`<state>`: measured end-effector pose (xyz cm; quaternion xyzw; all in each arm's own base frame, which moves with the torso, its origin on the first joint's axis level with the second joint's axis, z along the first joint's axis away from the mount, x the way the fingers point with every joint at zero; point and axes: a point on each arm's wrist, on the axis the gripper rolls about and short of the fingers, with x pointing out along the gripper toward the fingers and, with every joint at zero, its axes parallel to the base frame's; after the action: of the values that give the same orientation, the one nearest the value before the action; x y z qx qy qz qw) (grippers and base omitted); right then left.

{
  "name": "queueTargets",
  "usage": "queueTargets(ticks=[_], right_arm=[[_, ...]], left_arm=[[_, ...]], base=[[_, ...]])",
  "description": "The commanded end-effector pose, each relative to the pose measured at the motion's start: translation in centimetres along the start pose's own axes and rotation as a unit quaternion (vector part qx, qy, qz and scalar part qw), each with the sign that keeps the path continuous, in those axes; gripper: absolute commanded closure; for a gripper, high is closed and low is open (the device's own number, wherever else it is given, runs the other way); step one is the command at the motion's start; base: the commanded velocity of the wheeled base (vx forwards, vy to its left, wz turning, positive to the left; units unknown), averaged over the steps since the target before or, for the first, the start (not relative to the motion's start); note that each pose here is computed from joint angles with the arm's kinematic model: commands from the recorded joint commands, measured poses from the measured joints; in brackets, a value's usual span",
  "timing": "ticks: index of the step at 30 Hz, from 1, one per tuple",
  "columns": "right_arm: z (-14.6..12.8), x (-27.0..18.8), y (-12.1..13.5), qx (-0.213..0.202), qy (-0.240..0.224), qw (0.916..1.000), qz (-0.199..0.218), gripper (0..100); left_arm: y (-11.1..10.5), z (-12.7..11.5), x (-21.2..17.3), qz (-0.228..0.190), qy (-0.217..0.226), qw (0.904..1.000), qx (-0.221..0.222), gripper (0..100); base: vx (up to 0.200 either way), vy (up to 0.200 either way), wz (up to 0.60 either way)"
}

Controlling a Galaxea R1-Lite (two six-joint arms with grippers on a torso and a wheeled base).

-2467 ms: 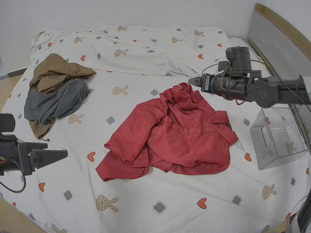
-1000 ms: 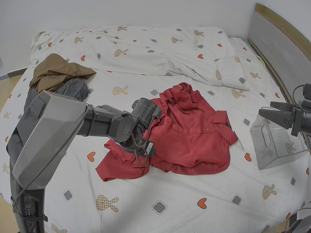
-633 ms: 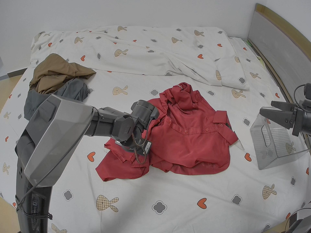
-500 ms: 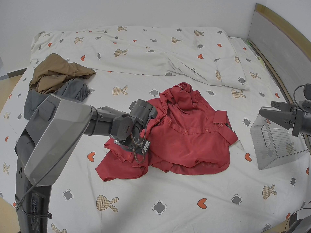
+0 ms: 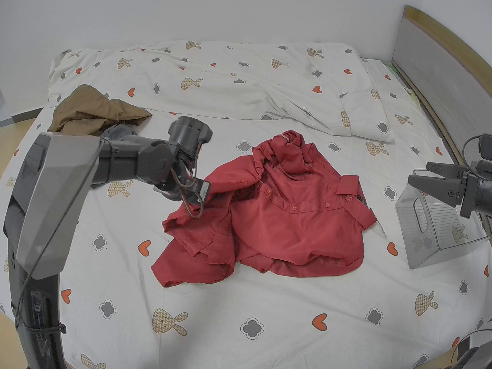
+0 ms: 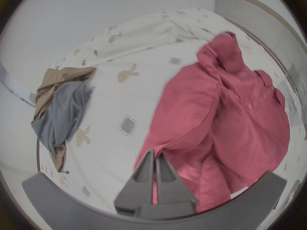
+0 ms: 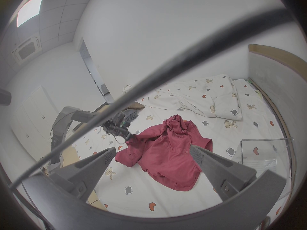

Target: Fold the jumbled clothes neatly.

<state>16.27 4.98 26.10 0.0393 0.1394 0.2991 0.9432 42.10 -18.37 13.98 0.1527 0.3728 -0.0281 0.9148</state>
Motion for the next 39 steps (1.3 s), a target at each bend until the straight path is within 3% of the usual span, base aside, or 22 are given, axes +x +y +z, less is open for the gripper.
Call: queueTargets(ticks=[1,9,18,19,25,31,34,35,36,39], right_arm=[[-0.1,0.2,0.0,0.001,0.004,1.0,0.002,0],[-0.4,0.7,-0.2,0.004,0.015,0.9999,0.003,0],[-0.8,1.7,-0.3,0.009,0.033,0.9994,0.009,0],[-0.8,1.7,-0.3,0.009,0.033,0.9994,0.009,0],[-0.9,1.8,-0.3,0.009,0.034,0.9993,0.01,0],[-0.9,1.7,-0.2,0.009,0.033,0.9994,0.01,0],[-0.9,1.6,-0.2,0.008,0.032,0.9994,0.01,0],[-0.9,1.6,-0.2,0.008,0.032,0.9994,0.01,0],[-0.8,1.6,-0.2,0.008,0.031,0.9994,0.01,0],[-0.8,1.5,-0.2,0.008,0.03,0.9995,0.009,0]], left_arm=[[4.2,2.7,-1.1,0.028,-0.038,0.998,-0.043,100],[8.1,1.0,2.3,0.062,0.012,0.9958,-0.066,100],[9.0,-0.2,4.8,0.072,0.033,0.9937,-0.079,100],[9.0,-0.2,4.8,0.072,0.033,0.9937,-0.079,0],[8.9,0.3,3.9,0.07,0.024,0.9915,-0.107,0],[10.2,2.3,-0.7,0.056,-0.026,0.9897,-0.129,0],[11.2,3.7,-5.2,-0.005,-0.07,0.9867,-0.146,0],[11.2,3.7,-5.2,-0.005,-0.07,0.9867,-0.146,0],[11.8,4.0,-8.4,-0.06,-0.089,0.9822,-0.154,0],[12.8,1.2,-12.4,-0.182,-0.071,0.9672,-0.162,0]], base=[[0.0,0.0,0.0],[0.0,0.0,0.0],[0.0,0.0,0.0],[0.0,0.0,0.0],[0.0,0.0,0.0],[0.0,0.0,0.0],[0.0,0.0,0.0],[0.0,0.0,0.0],[0.0,0.0,0.0],[0.0,0.0,0.0]])
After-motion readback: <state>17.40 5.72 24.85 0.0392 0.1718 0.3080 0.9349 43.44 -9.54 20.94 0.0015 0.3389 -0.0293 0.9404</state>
